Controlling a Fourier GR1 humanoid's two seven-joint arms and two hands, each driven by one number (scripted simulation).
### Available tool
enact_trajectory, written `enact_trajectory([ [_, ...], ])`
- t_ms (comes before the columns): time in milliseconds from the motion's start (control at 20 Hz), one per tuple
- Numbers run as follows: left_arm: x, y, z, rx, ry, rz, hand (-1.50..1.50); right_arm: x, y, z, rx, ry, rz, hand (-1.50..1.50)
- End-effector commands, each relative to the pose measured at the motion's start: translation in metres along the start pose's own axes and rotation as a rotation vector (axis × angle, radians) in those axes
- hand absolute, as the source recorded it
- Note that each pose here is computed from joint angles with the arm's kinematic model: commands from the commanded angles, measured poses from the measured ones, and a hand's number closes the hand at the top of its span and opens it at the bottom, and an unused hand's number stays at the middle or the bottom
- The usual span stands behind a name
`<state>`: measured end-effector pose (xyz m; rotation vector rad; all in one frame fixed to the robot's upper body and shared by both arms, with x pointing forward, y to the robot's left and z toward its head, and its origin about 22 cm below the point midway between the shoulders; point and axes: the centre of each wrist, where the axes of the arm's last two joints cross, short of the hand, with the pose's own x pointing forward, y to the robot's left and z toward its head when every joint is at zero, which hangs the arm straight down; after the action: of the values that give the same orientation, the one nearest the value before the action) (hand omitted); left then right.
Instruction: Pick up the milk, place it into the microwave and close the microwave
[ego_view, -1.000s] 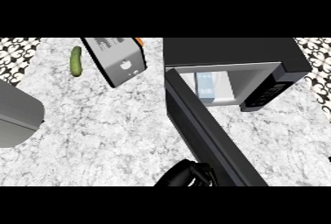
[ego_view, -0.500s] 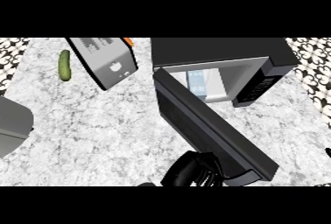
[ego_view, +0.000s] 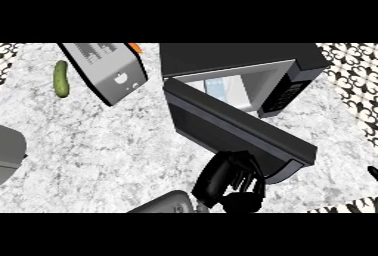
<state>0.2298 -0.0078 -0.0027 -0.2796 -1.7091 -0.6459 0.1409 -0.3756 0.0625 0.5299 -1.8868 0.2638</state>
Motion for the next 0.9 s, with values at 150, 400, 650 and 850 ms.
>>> enact_trajectory([
  [150,0.017,0.018,-0.036,0.146,-0.039,-0.004,1.50,0.014,0.000,-0.008,0.036,-0.011,-0.017,-1.50],
  [400,0.026,0.033,-0.060,0.216,-0.040,-0.018,1.50,0.018,-0.001,-0.006,0.040,-0.021,-0.036,-1.50],
  [650,0.036,0.051,-0.083,0.251,-0.035,0.013,1.50,0.025,-0.003,-0.015,0.062,-0.016,-0.022,-1.50],
  [850,0.031,0.058,-0.087,0.281,-0.030,0.038,1.50,0.032,-0.009,-0.019,0.053,-0.015,-0.014,-1.50],
])
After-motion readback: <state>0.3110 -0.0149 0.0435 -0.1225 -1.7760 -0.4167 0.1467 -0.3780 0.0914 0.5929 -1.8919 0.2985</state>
